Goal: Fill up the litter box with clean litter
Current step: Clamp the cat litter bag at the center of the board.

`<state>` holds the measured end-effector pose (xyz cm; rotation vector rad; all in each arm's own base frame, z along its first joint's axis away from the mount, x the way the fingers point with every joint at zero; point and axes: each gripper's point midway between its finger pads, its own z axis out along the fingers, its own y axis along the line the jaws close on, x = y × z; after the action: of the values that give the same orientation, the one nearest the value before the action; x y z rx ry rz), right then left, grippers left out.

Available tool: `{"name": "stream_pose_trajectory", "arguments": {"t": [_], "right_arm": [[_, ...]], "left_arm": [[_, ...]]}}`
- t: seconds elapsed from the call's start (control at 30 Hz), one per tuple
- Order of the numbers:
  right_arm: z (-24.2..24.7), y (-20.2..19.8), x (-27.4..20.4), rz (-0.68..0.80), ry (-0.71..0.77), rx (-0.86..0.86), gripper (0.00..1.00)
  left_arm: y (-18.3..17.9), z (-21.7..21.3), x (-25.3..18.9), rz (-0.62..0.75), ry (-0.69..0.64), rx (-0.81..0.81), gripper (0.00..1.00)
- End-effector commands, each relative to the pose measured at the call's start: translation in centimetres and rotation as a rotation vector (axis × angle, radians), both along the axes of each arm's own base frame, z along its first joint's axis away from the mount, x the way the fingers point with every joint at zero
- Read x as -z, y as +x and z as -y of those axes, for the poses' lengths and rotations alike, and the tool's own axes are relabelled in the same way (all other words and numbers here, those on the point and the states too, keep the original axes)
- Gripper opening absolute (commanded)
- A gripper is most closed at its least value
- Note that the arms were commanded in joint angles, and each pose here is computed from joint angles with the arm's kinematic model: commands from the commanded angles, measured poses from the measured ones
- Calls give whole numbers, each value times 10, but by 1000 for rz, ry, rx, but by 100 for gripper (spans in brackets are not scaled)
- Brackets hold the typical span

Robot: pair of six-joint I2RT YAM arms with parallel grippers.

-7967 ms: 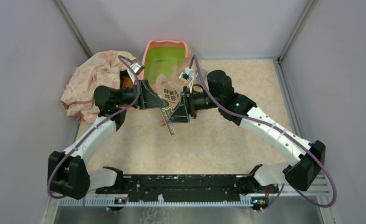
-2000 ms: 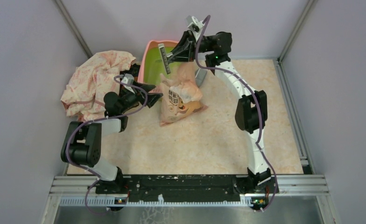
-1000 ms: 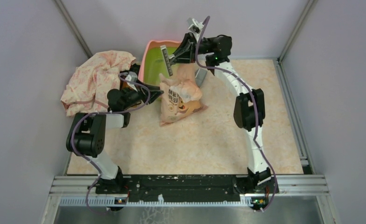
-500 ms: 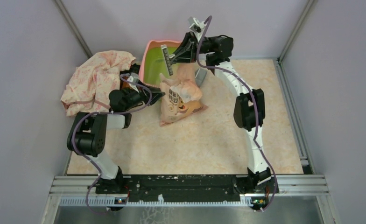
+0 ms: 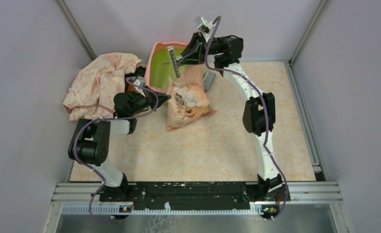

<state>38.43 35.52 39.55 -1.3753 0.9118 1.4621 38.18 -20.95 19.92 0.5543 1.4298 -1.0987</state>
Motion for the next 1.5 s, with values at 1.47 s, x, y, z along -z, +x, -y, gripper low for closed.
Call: {"name": "stream_pose_trajectory", "arguments": {"t": [1.47], "right_arm": [[-87, -4, 60, -5, -81, -113, 0]], "left_arm": [[-39, -38, -13, 44, -72, 16, 0]]}}
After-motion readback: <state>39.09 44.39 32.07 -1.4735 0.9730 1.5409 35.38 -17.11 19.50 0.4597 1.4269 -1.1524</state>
